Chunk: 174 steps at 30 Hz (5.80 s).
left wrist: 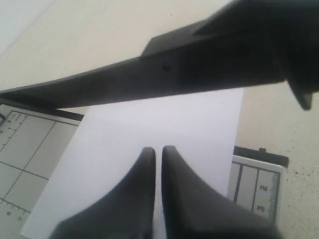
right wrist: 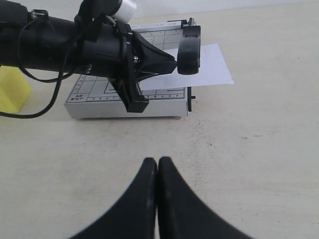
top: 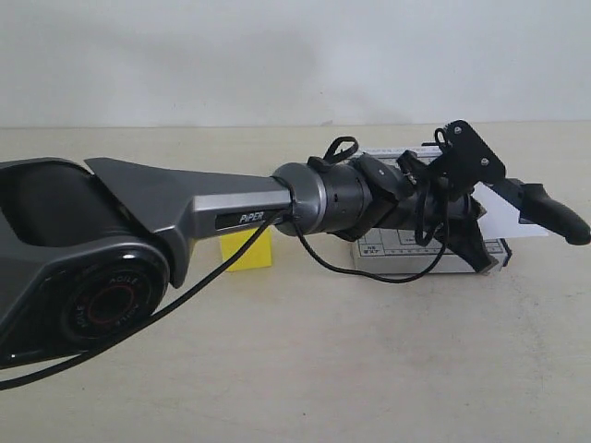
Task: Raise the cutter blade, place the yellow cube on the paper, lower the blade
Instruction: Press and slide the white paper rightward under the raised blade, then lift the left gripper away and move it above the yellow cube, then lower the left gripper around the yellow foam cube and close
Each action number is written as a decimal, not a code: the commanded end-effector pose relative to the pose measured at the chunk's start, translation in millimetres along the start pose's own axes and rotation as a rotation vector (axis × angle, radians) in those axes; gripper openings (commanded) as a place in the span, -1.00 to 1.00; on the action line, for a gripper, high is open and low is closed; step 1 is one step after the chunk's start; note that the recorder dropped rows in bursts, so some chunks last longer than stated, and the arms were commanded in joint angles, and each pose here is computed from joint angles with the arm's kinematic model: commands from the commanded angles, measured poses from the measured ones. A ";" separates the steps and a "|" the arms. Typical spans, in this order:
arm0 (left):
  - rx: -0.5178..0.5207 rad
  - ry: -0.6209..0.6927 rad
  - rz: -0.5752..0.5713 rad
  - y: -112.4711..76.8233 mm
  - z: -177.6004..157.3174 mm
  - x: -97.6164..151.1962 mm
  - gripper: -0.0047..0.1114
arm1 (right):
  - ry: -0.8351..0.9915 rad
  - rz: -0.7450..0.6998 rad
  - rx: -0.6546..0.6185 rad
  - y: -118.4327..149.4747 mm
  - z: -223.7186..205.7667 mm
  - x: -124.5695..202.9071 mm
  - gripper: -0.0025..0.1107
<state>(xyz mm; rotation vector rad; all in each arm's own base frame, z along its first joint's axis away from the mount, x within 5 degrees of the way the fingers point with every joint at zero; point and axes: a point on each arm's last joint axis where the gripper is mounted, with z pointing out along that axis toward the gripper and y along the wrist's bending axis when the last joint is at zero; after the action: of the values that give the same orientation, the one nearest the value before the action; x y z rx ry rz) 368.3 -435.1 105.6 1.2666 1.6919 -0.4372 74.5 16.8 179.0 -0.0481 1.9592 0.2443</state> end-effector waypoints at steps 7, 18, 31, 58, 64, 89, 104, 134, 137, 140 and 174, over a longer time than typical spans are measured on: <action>-0.032 -0.052 -0.027 6.7 -13.2 -25.6 -0.43 | -0.001 -0.002 -0.002 0.0 -0.2 1.0 -0.96; -0.048 -0.072 -0.024 14.9 -53.6 -58.2 -0.07 | -0.001 -0.002 -0.002 0.0 -0.2 1.0 -0.96; -0.074 0.057 -0.093 17.9 -131.0 -36.4 -0.07 | -0.001 -0.002 -0.002 0.0 -0.2 1.0 -0.96; -0.345 0.160 -0.743 75.3 -285.6 50.9 0.46 | -0.001 -0.002 -0.002 0.0 -0.2 1.0 -0.96; -0.366 0.163 -0.788 81.2 -286.8 56.8 0.46 | -0.001 -0.002 -0.002 0.0 -0.2 1.0 -0.96; -0.327 0.232 -0.820 79.1 -276.5 71.6 0.82 | -0.001 -0.002 -0.002 0.0 -0.2 1.0 -0.96; -0.277 0.179 -1.088 97.1 -242.9 59.3 0.98 | -0.001 -0.002 -0.002 0.0 -0.2 1.0 -0.96; -0.172 0.386 -0.474 98.4 -233.9 72.1 0.90 | -0.001 -0.002 -0.002 0.0 -0.2 1.0 -0.96; -0.144 0.379 -0.391 101.3 -234.8 64.1 0.90 | -0.001 -0.002 -0.002 0.0 -0.2 1.0 -0.96; -0.098 0.380 -0.292 103.0 -235.0 56.5 0.90 | -0.001 -0.002 -0.002 0.0 -0.2 1.0 -0.96; -0.047 0.421 0.190 111.5 -231.3 56.4 0.90 | 0.003 -0.002 -0.004 0.2 -0.2 1.4 -0.96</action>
<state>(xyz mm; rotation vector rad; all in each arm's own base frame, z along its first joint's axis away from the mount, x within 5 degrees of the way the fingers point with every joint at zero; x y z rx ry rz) 355.0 -188.1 199.9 1.5592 1.8887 -0.0186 74.3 17.0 178.7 -0.0495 1.9624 0.2459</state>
